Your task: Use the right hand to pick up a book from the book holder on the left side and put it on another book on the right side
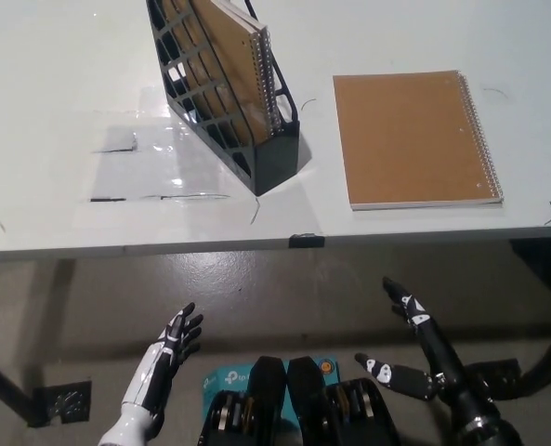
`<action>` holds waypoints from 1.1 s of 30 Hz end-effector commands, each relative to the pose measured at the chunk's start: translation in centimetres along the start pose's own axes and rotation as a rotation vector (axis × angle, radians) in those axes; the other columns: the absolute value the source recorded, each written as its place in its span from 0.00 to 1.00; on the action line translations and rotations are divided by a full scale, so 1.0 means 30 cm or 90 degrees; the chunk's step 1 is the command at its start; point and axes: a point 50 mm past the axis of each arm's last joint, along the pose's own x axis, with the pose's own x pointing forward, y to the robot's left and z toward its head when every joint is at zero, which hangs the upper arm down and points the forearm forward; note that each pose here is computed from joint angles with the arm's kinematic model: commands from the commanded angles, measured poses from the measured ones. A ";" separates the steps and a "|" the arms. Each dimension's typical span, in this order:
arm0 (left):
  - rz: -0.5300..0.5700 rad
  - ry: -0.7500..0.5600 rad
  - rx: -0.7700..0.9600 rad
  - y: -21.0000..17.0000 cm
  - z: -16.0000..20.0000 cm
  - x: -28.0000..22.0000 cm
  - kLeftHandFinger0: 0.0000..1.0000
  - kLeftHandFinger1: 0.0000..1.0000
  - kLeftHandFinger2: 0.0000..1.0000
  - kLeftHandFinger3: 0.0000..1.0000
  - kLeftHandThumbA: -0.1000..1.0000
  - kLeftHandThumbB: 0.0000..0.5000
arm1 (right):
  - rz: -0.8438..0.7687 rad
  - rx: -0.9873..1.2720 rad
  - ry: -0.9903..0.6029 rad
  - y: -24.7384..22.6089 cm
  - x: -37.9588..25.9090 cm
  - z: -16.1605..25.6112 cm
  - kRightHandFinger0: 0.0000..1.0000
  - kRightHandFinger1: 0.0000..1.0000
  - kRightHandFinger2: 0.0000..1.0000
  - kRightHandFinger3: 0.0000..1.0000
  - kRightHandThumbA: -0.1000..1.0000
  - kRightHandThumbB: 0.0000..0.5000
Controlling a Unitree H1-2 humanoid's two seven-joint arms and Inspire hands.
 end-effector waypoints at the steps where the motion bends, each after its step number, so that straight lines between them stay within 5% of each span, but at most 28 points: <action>1: -0.015 -0.036 0.001 0.002 0.022 0.003 1.00 1.00 1.00 1.00 1.00 0.25 | -0.069 0.003 -0.193 0.011 0.052 0.251 1.00 1.00 1.00 1.00 0.74 0.27; 7: -0.017 -0.027 0.000 -0.010 0.004 -0.009 1.00 1.00 1.00 1.00 1.00 0.26 | -0.071 0.001 -0.291 -0.018 0.128 0.480 1.00 1.00 1.00 1.00 0.81 0.31; 13: -0.022 -0.031 0.001 -0.011 0.004 -0.016 1.00 1.00 1.00 1.00 1.00 0.26 | -0.066 0.002 -0.351 -0.035 0.290 0.670 0.98 1.00 1.00 1.00 0.78 0.37; 22: -0.025 -0.037 0.001 -0.011 0.021 -0.005 1.00 1.00 1.00 1.00 1.00 0.30 | -0.062 -0.018 -0.319 -0.066 0.542 0.726 1.00 1.00 1.00 1.00 0.87 0.51; 33: -0.028 -0.042 0.007 -0.012 0.017 -0.006 1.00 1.00 1.00 1.00 1.00 0.30 | -0.055 -0.061 -0.294 -0.085 0.707 0.755 1.00 1.00 1.00 1.00 0.88 0.51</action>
